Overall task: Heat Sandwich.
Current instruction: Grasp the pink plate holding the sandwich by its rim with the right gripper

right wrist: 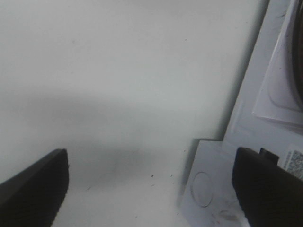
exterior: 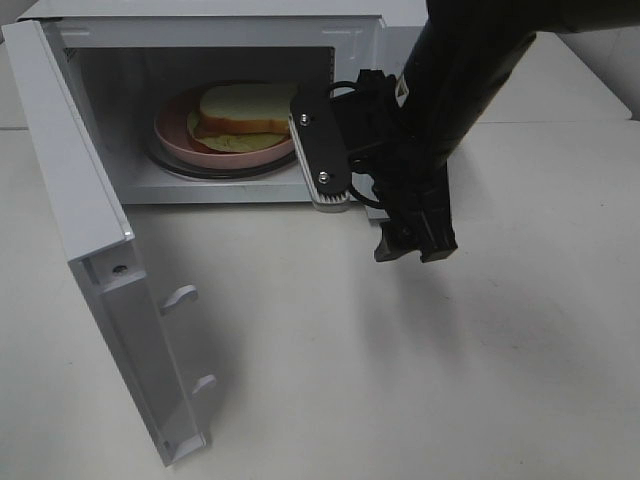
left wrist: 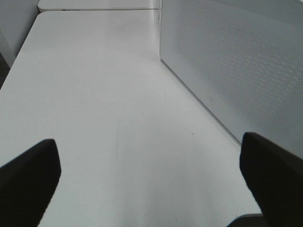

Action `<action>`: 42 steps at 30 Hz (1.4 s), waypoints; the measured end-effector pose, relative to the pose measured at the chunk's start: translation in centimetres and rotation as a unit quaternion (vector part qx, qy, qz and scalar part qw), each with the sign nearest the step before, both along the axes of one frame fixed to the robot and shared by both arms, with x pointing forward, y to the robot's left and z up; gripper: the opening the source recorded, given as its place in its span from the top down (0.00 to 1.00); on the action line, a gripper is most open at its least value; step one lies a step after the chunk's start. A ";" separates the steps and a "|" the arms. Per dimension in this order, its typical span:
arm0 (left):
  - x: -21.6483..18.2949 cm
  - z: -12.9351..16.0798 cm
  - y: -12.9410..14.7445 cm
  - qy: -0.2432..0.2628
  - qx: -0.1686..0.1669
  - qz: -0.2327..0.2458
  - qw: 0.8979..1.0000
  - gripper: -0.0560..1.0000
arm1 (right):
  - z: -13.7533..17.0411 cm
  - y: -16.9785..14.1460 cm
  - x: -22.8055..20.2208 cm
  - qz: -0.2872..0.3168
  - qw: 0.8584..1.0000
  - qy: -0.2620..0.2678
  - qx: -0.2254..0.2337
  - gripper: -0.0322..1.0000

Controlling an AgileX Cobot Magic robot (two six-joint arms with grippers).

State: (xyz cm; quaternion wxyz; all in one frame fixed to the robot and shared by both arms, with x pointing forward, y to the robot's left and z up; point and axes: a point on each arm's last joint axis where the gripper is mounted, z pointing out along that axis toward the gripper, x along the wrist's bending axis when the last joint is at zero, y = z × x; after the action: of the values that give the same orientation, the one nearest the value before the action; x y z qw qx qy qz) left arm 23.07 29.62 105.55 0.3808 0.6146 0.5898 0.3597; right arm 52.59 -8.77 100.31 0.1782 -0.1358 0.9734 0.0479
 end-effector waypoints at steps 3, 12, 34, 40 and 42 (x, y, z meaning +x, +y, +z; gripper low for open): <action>0.0 0.0 0.0 0.000 0.000 0.000 1.000 0.03 | 0.0 1.3 1.1 0.004 1.000 -0.009 0.008 0.11; 0.0 0.0 0.0 0.000 0.000 0.000 1.000 0.03 | -0.4 4.0 3.7 0.006 0.999 -0.036 0.034 0.13; 0.0 0.0 0.0 0.000 0.000 0.000 1.000 0.03 | -4.7 8.9 9.8 -0.021 0.996 -0.054 0.067 0.15; 0.0 0.0 0.0 0.000 0.000 0.000 1.000 0.03 | -6.4 10.1 11.3 -0.033 0.995 -0.054 0.075 0.17; 0.0 0.0 0.0 0.000 0.000 0.000 1.000 0.03 | -6.6 10.5 11.8 -0.034 0.995 -0.058 0.080 0.17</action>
State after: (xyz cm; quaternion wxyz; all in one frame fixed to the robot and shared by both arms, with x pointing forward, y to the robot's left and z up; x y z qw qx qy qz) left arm 23.07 29.62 105.55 0.3808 0.6146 0.5898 0.3597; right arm 64.36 1.76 93.69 0.2459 -0.0901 0.9587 0.1112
